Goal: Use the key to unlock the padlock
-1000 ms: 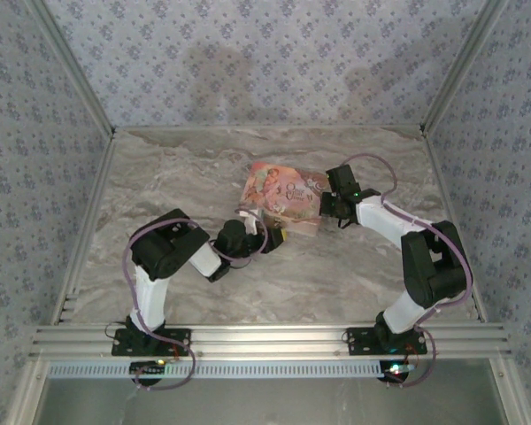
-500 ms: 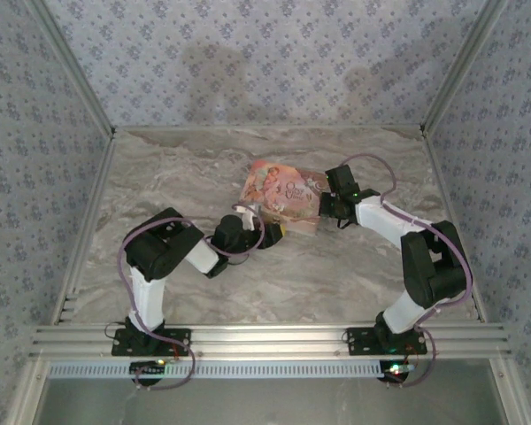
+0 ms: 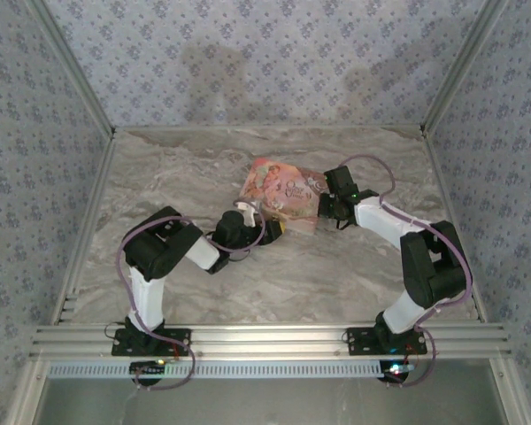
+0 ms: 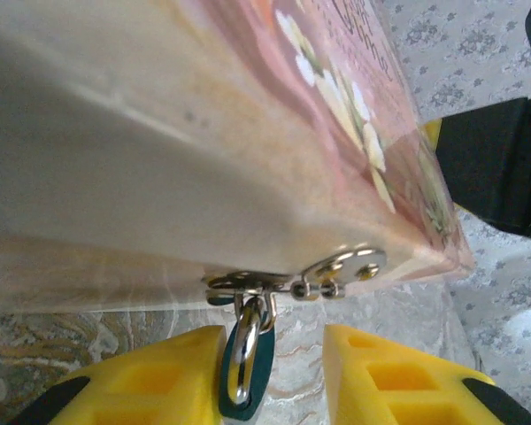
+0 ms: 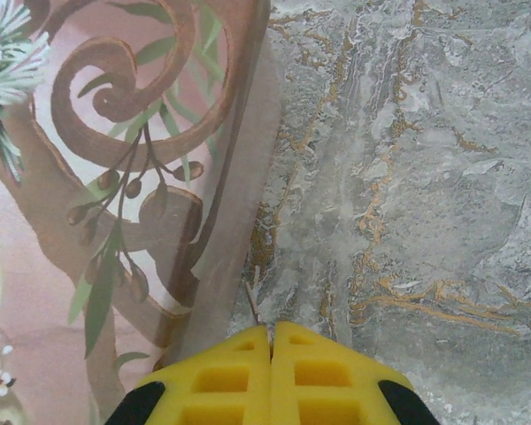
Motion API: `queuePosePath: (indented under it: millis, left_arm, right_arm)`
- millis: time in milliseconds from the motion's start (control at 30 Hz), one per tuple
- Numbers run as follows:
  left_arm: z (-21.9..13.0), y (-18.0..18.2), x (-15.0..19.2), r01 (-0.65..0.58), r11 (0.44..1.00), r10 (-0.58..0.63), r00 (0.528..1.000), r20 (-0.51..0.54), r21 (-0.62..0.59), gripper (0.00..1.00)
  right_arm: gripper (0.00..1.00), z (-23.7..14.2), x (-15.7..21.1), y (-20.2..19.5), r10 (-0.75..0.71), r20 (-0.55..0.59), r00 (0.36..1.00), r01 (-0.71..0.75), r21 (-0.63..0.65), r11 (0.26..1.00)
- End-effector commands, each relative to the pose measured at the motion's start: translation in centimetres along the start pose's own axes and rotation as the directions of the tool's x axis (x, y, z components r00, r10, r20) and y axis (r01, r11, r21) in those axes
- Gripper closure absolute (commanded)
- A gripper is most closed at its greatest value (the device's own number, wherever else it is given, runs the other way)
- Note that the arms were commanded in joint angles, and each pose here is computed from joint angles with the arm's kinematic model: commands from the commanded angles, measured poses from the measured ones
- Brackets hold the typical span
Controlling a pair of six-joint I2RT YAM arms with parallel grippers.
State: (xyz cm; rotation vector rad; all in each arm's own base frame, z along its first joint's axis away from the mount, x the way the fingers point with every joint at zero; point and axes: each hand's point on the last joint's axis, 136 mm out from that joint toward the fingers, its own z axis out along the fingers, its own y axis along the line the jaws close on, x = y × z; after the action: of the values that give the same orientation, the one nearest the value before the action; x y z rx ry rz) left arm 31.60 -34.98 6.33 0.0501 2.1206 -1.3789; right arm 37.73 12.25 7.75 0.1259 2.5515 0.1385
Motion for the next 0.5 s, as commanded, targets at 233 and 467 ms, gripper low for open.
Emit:
queuePosePath:
  millis: [233,467]
  left_arm:
    - [0.4,-0.2,-0.7,0.053,0.999,-0.052,0.998,-0.037,0.007,0.76]
    - [0.2,0.4,-0.2,0.103,0.995,-0.103,0.991,-0.089,0.002,0.8]
  right_arm:
    - [1.0,-0.6,-0.1,0.2,0.013,0.019,1.0,-0.013,-0.008,1.0]
    - [1.0,-0.9,-0.3,0.2,0.011,0.026,1.0,-0.01,-0.01,1.0]
